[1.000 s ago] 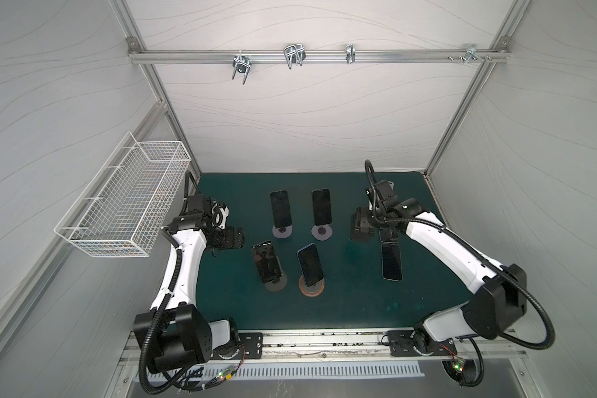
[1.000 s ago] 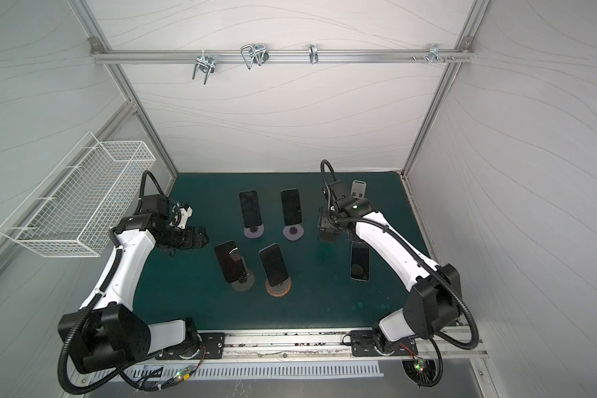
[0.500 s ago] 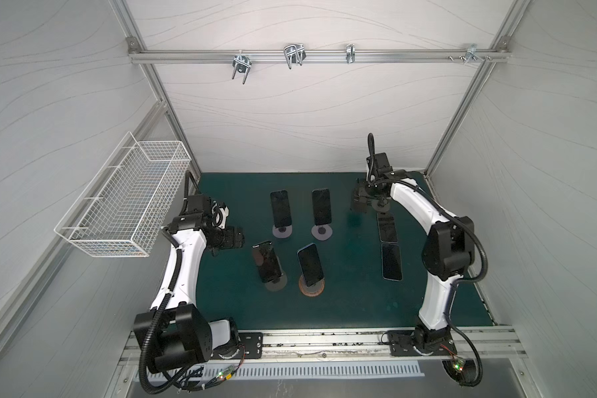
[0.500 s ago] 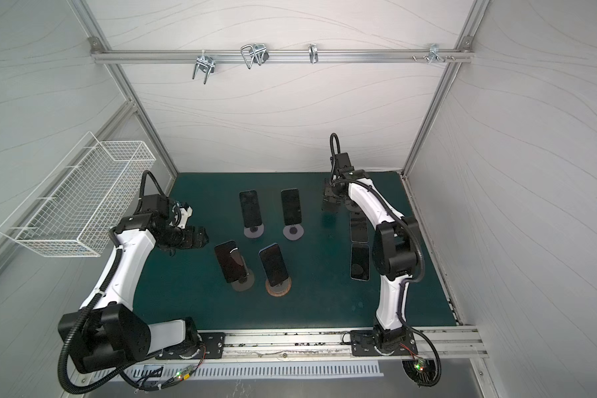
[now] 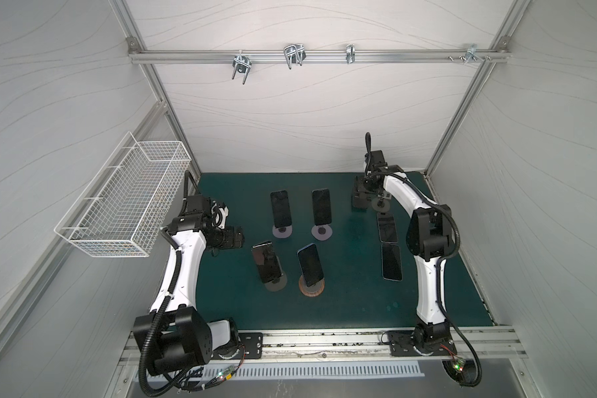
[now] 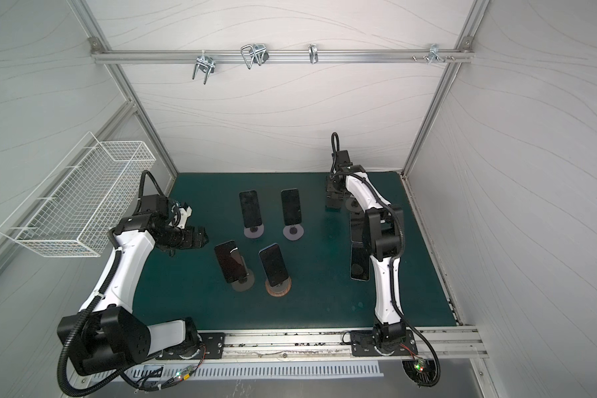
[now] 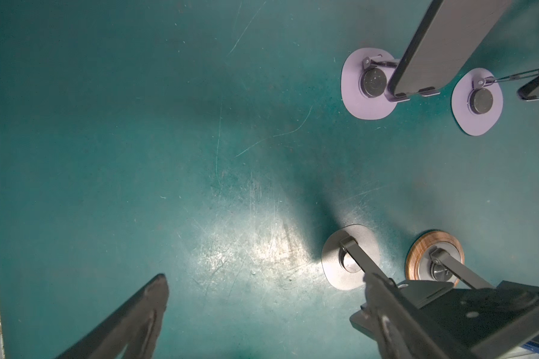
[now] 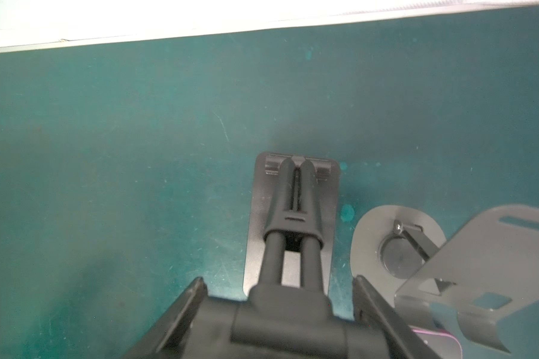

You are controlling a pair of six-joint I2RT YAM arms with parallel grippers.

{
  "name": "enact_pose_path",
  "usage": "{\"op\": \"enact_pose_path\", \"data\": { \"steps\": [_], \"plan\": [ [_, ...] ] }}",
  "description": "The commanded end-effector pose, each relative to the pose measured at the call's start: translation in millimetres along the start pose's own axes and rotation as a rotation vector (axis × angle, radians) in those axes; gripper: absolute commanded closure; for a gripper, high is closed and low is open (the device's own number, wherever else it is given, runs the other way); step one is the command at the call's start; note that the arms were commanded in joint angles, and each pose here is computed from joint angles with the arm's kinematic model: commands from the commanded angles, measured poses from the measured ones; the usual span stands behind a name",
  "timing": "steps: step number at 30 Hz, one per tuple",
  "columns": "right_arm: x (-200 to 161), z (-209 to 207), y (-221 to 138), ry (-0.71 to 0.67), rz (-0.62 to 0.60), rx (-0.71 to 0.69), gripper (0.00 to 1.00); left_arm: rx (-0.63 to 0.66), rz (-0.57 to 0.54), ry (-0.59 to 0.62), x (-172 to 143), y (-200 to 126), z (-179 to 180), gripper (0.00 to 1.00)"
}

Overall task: Remove the phone from the phone stand
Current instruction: Place the phone stand at the top-right of the table.

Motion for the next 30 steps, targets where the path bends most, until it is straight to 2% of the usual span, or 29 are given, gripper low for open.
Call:
{"op": "enact_pose_path", "data": {
  "steps": [1,8,12,19,26,30],
  "plan": [
    [-2,1,9,-0.027,0.033,-0.001,0.36,-0.011,-0.009,0.005,-1,-5,-1,0.01],
    [-8,0,14,-0.021,0.068,-0.004,0.29,-0.013,-0.013,0.006,-2,-6,-1,0.01],
    [-3,2,0,-0.022,0.060,0.005,0.23,-0.015,-0.013,0.005,-2,-6,-2,0.01],
    [9,15,-53,-0.063,-0.005,0.050,0.06,-0.016,-0.023,0.012,-2,-9,-3,0.01],
    [-4,38,-111,-0.099,-0.049,0.101,0.05,0.002,-0.049,0.004,-2,-12,-1,0.00],
    [-22,65,-139,-0.169,-0.062,0.136,0.04,-0.083,-0.083,-0.081,2,-18,8,0.01]
  ]
}}
Point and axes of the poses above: each gripper's point midway between its finger pads, its own y axis out along the fingers, its own z axis along the line the jaws close on, x = y × z, the point moved 9 cm from there along -y, back along the fingers
